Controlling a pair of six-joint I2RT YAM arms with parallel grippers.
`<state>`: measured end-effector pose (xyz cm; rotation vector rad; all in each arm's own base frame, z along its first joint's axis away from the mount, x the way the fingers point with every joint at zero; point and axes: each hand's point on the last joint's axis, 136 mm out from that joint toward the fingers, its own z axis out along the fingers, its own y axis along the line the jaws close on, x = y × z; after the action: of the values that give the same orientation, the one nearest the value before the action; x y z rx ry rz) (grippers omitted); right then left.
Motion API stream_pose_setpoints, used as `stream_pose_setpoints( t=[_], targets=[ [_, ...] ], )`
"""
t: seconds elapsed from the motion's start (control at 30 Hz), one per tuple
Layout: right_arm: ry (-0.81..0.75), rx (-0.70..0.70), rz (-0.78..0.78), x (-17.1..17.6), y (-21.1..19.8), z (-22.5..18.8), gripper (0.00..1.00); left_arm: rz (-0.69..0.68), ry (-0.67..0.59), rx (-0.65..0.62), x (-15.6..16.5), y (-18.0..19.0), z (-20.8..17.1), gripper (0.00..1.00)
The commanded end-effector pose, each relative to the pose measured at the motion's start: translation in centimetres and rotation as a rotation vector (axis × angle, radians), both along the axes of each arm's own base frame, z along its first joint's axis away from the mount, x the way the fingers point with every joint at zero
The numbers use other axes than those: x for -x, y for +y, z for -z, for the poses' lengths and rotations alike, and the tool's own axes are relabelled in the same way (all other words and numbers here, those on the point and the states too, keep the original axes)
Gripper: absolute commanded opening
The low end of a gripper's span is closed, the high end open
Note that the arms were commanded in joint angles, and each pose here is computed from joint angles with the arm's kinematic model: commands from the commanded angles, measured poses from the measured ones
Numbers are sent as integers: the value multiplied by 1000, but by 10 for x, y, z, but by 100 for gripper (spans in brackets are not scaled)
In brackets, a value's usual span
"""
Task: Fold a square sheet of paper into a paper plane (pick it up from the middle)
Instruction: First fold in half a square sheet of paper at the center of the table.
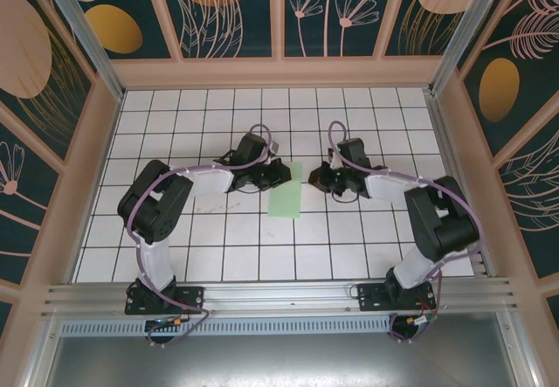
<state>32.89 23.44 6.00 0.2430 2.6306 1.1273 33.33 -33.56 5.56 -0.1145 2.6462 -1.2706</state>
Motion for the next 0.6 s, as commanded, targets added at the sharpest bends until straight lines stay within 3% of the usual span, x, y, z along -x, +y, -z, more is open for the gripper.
stream_pose_setpoints(
  t=[0.0, 0.27, 0.57],
  targets=[
    [-54, -38, -68, -19, 21, -5, 0, -28, 56, -21, 15, 13, 15, 4],
    [-22, -32, -132, -35, 45, 18, 0, -22, 125, -96, 28, 23, 42, 0],
    [15, 27, -92, -48, 30, 48, 0, -37, 224, -243, 47, 48, 78, 0]
  ],
)
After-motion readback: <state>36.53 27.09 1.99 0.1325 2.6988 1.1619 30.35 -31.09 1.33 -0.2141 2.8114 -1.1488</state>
